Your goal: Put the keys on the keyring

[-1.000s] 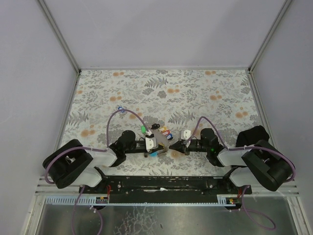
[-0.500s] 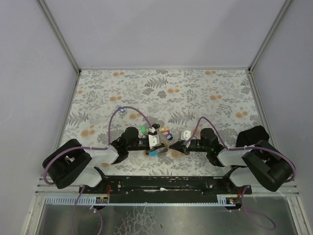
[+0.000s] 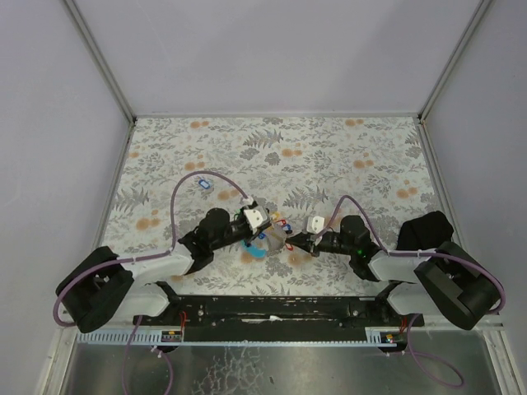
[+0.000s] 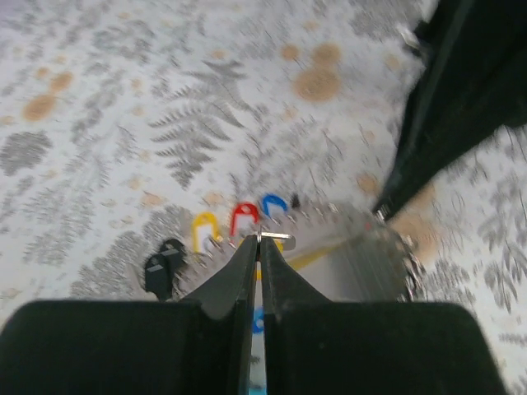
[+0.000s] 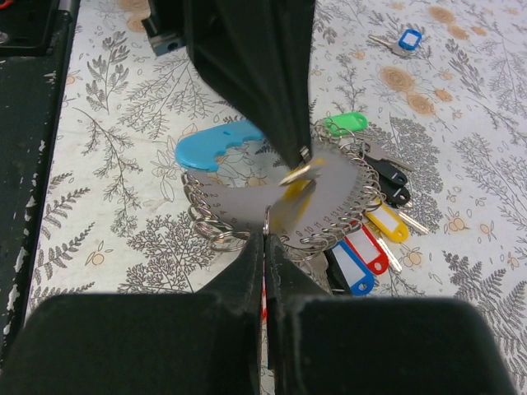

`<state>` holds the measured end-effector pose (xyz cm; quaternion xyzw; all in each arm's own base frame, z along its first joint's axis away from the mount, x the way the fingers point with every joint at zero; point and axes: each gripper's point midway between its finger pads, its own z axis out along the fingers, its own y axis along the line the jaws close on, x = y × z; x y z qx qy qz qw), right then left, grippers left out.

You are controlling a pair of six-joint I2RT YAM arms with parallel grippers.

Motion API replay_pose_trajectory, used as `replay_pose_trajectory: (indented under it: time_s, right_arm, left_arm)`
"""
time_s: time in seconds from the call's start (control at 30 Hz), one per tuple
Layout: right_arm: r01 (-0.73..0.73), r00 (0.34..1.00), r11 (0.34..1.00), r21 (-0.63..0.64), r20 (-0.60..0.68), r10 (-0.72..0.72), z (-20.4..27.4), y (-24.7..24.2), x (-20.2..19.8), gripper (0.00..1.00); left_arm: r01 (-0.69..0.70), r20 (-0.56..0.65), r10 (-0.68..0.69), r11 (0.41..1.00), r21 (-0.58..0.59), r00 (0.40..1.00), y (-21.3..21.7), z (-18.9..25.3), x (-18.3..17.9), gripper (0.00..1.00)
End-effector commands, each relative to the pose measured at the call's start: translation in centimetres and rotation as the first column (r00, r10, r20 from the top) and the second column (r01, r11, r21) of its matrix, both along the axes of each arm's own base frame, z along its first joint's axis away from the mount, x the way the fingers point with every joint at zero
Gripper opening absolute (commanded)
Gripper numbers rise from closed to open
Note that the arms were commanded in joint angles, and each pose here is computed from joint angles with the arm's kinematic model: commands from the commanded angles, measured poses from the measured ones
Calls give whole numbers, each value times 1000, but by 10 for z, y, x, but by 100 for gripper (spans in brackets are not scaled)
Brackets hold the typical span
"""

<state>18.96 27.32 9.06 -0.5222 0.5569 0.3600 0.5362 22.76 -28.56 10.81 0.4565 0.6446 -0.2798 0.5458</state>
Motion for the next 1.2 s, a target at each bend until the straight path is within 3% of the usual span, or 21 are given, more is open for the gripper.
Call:
replay_pose_trajectory:
  time_s: [0.0,0.1,0.2,0.27,0.33,0.43,0.53,0.77,1.03,1.17]
  right_arm:
    - [-16,999,996,91,36,13,25,5,-2,0]
    - [-20,1000,994,104,21,18,25,5,-5,0]
    - [-33,999,994,107,-2,34,23,7,-9,0]
    - [-44,999,992,121,-10,45,24,8,-14,0]
    - [-51,999,989,138,-4,52,27,8,-17,0]
    - [-56,998,990,129,-10,58,24,7,-23,0]
    - [-60,998,991,117,-10,62,22,8,-25,0]
    - [-68,997,992,109,-17,70,19,11,-26,0]
    - [-85,996,991,105,-31,89,16,14,-29,0]
    - [-80,996,992,94,-38,84,12,12,-30,0]
  left_arm:
    - [-203,4,205,974,-96,979,-4,51,42,0]
    - [-232,-18,232,967,-104,973,-18,62,61,0]
    - [-110,-48,102,969,-220,994,-54,89,58,0]
    - [-92,-84,74,968,-234,994,-72,89,67,0]
    - [-97,-173,60,972,-214,983,-86,78,75,0]
    - [-34,-190,-9,974,-222,982,-103,59,72,0]
    - [-36,-264,3,992,-120,965,-109,20,76,0]
    - [15,-292,-21,1000,-25,956,-113,-29,55,0]
    - [46,-355,-31,998,36,934,-118,-72,27,14]
    - [-13,-305,1,999,-39,952,-106,-48,32,25]
